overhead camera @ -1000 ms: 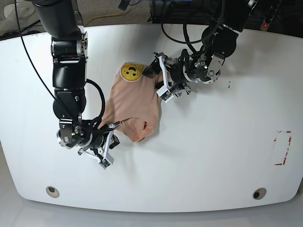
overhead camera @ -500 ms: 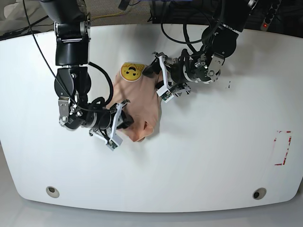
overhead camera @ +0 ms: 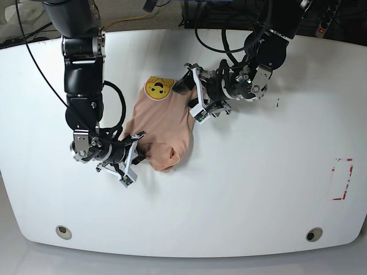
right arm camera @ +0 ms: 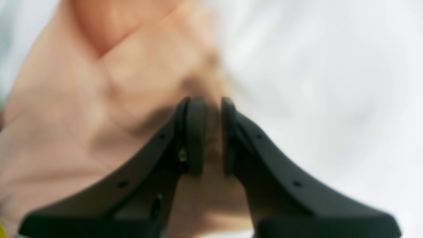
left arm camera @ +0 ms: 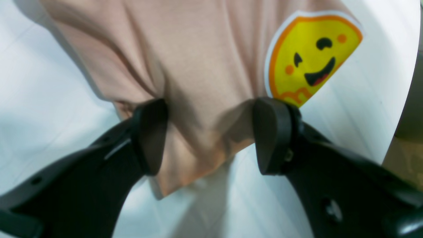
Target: Fold the T-shirt properly
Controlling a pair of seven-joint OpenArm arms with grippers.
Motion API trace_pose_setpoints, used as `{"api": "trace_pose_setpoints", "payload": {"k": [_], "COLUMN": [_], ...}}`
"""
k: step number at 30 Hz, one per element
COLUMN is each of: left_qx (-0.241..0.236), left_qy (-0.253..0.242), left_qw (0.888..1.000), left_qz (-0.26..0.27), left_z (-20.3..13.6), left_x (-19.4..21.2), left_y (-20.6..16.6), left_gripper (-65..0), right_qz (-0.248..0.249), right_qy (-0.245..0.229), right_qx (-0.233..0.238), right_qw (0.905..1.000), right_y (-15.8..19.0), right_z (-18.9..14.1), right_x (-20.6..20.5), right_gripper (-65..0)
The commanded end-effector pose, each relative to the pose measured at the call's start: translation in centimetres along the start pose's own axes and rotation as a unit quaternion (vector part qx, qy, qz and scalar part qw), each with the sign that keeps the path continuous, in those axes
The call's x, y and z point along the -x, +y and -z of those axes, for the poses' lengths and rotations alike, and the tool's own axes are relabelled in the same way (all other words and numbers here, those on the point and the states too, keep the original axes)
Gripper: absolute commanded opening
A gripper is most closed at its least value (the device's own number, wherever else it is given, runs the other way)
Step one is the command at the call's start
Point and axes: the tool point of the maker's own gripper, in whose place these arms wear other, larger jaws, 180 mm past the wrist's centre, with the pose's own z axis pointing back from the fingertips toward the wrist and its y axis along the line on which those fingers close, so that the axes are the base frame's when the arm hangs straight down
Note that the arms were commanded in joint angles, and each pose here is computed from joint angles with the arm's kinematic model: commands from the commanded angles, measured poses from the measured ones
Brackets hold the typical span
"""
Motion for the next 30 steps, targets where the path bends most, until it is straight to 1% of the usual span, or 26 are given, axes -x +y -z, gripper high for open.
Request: {"api": "trace_pose_setpoints", "payload": {"k": [1, 3, 8, 14, 15, 19, 22, 26, 28, 30], "left_qx": [-0.014, -0.013, -0.015, -0.025, -0.026, -0.032, -0.035, -0.038, -0.039, -0.05], "left_qy": [0.048, 0.045, 0.04, -0.009, -0.017, -0.041, -0.054, -0.067, -0.07, -0.074], "left_qw": [0.999, 0.999, 0.999, 0.999, 0.999, 0.997, 0.996, 0.995, 0.995, 0.994], "left_qz": [0.006, 0.006, 0.006, 0.035, 0.038, 0.052, 0.059, 0.067, 0.067, 0.063], "left_z": [-0.1, -0.2, -0.2, -1.6, -1.9, -2.8, -3.4, -3.9, -4.0, -4.3], "left_x": [2.0, 1.8, 1.4, -2.3, -2.9, -4.6, -5.5, -6.4, -6.5, -6.8], "left_y": [0.5, 0.4, 0.7, 0.4, 0.3, 0.1, 0.1, -0.1, 0.0, 0.8], "left_gripper": [-26.4, -26.4, -26.4, -26.0, -26.0, -26.0, -26.0, -26.0, -26.0, -26.0], "right_qz": [0.005, 0.01, 0.019, 0.024, 0.031, 0.057, 0.072, 0.099, 0.111, 0.117], "right_qy": [-0.018, -0.021, -0.049, -0.08, -0.079, -0.099, -0.1, -0.099, -0.093, -0.083], "right_qx": [0.023, 0.029, 0.024, -0.006, -0.016, -0.048, -0.072, -0.112, -0.123, -0.126], "right_qw": [0.9996, 0.9993, 0.9983, 0.9964, 0.9963, 0.9923, 0.9898, 0.9838, 0.9818, 0.9816], "right_y": [-2.9, -4.1, -4.9, -4.0, -3.6, -2.0, -0.6, 2.0, 2.9, 3.5], "right_z": [-0.5, -1.1, -3.0, -6.1, -6.3, -7.8, -8.1, -7.4, -7.0, -6.6], "right_x": [-1.7, -2.1, -4.0, -6.3, -5.8, -5.4, -4.2, -2.2, -0.9, 0.2], "right_gripper": [-57.1, -57.4, -57.1, -57.1, -57.1, -57.1, -57.1, -57.1, -57.1, -57.1]}}
